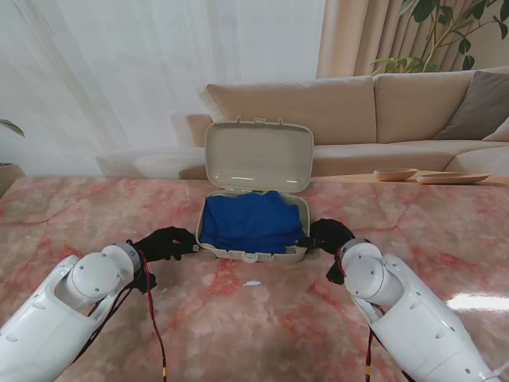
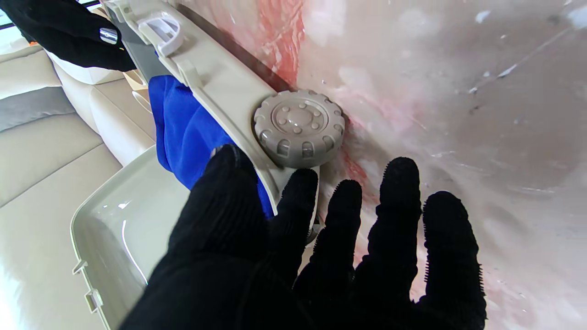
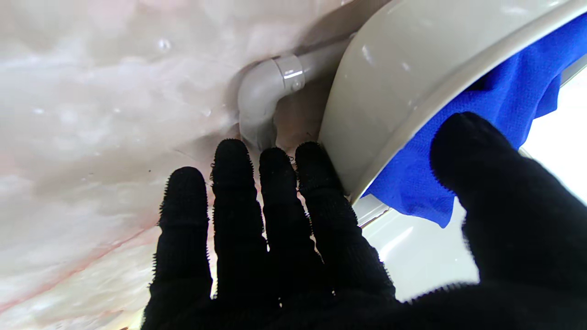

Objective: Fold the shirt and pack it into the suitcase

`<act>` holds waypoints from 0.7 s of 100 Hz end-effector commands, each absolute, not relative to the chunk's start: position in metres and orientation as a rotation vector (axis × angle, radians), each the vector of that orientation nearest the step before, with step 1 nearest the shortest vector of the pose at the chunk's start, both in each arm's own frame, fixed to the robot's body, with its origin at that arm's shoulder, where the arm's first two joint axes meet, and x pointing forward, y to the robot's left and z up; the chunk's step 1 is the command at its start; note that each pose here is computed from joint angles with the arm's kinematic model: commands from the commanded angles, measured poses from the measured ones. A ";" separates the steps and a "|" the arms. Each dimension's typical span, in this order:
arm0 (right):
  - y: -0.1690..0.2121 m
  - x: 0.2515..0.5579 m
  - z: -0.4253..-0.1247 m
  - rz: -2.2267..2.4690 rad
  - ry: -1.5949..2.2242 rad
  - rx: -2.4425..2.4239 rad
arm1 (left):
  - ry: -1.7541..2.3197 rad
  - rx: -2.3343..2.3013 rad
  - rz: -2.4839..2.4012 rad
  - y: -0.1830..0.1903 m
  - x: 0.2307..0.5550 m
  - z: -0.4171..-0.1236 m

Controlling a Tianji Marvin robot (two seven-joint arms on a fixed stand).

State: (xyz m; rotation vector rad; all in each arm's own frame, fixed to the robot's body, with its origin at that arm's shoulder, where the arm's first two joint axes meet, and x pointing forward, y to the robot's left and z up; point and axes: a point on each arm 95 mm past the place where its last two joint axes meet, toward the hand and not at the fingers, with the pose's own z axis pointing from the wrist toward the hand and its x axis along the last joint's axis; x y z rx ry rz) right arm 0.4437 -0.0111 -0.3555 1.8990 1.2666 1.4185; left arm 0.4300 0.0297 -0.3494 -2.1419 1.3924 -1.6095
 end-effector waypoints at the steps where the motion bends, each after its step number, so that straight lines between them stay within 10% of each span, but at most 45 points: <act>1: -0.002 0.433 -0.364 1.433 1.307 1.933 | 1.417 -2.145 -1.606 0.027 0.425 -0.353; 70: -0.008 0.415 -0.360 1.441 1.355 1.915 | 1.462 -2.141 -1.566 0.036 0.413 -0.354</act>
